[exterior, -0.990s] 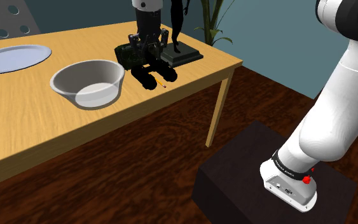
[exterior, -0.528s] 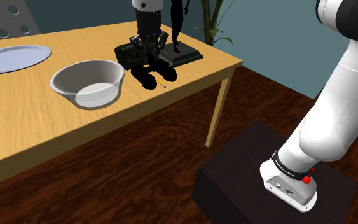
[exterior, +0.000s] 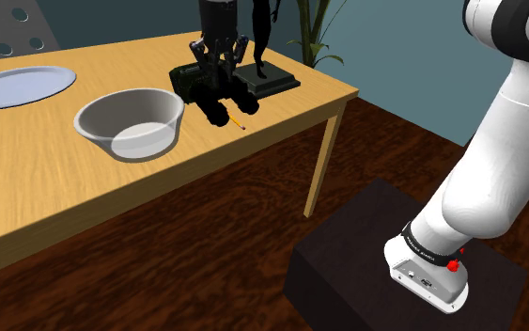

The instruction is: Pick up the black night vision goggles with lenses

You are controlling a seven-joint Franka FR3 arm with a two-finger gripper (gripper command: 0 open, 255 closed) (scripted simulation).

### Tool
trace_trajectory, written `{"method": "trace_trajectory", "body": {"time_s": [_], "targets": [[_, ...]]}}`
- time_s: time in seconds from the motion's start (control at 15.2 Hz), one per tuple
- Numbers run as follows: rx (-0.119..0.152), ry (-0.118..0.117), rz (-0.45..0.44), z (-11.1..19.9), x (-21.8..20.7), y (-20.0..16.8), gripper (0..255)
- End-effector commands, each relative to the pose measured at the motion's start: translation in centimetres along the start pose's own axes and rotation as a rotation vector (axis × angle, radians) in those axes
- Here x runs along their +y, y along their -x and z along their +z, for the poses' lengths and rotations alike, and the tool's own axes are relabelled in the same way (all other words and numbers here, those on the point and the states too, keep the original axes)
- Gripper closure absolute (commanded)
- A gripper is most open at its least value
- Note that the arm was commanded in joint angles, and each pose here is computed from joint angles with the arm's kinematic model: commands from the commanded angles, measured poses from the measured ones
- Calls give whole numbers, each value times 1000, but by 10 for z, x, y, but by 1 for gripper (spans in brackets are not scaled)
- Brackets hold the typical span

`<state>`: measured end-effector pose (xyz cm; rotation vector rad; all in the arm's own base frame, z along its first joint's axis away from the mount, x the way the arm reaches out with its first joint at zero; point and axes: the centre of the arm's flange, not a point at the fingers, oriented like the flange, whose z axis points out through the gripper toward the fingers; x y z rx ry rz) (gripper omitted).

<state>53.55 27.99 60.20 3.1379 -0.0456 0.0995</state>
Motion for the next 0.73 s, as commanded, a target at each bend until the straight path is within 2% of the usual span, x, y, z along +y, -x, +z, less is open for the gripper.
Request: {"method": "trace_trajectory", "body": {"time_s": [0.0,0.53,0.66], "targets": [[0,0,0,-12,0,0,255],[0,0,0,-54,0,-3,255],[0,0,0,-55,0,-3,255]]}}
